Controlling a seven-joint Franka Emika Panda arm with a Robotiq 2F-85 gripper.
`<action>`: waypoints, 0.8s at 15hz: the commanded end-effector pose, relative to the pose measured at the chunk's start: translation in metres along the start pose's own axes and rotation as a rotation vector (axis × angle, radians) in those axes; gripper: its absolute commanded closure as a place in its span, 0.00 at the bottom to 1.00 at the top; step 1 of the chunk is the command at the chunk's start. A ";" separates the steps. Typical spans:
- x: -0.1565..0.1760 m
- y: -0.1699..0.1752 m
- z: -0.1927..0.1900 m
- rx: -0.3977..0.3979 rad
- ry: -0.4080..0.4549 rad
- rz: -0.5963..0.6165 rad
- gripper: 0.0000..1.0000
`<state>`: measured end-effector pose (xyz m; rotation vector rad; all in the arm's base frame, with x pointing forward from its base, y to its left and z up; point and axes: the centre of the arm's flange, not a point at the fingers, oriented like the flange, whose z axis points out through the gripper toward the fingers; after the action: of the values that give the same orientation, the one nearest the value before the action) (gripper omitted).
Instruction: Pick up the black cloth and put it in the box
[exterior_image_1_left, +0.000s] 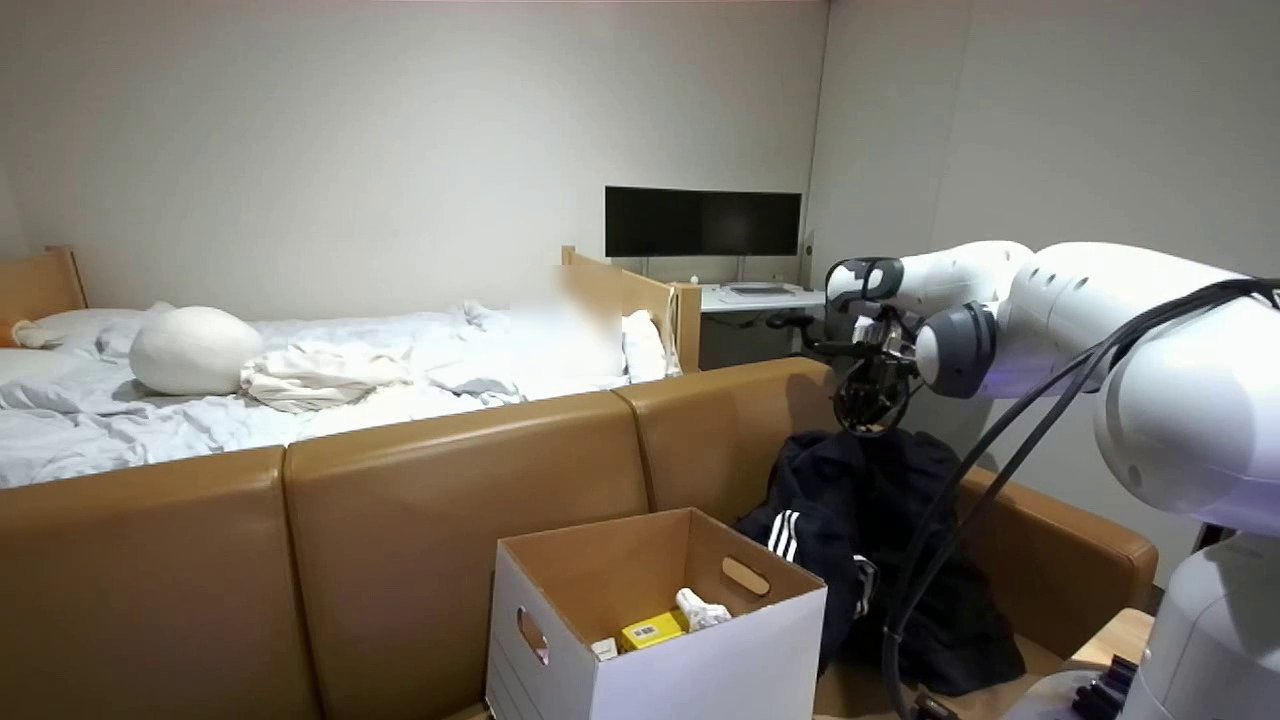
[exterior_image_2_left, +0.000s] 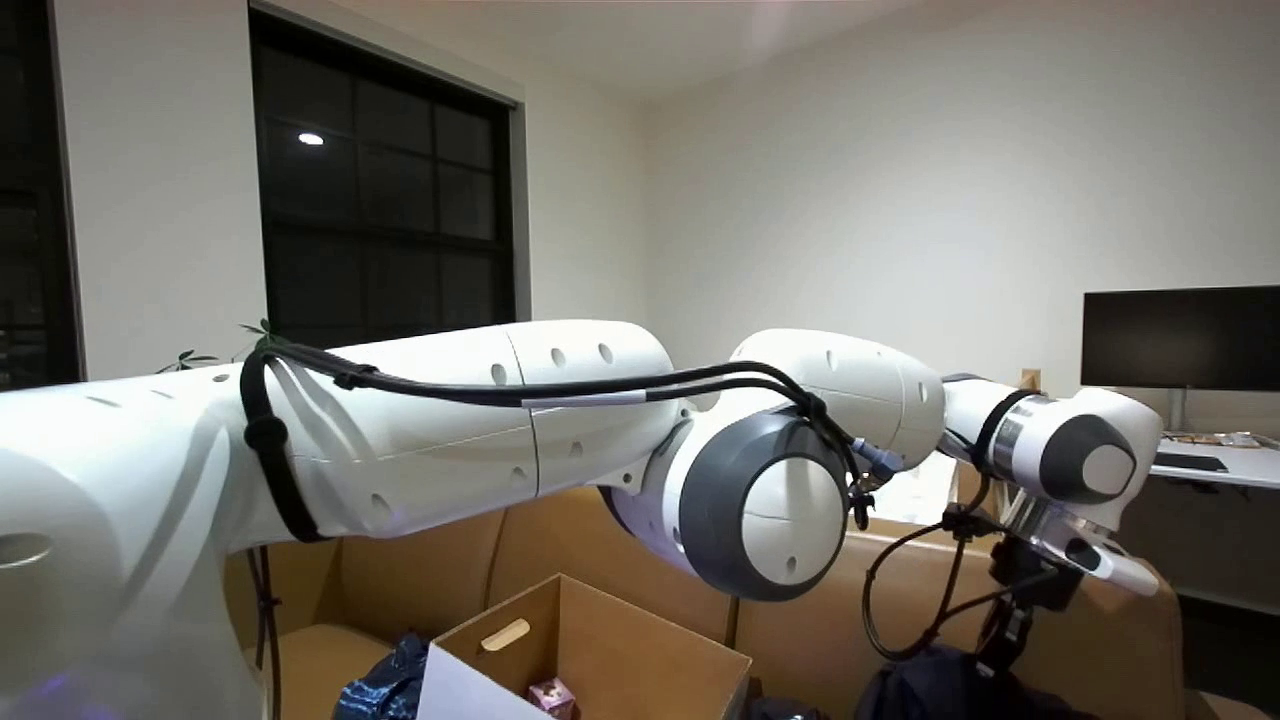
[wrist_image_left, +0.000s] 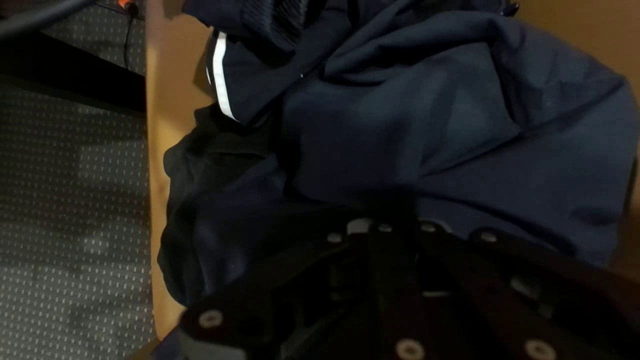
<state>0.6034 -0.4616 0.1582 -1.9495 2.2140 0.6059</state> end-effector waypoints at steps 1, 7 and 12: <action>-0.013 0.020 -0.043 -0.009 -0.030 -0.119 1.00; -0.045 0.057 -0.108 0.007 0.113 -0.288 1.00; -0.073 0.082 -0.165 -0.030 0.268 -0.364 1.00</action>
<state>0.6020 -0.4795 0.3132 -2.3672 1.9553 0.3802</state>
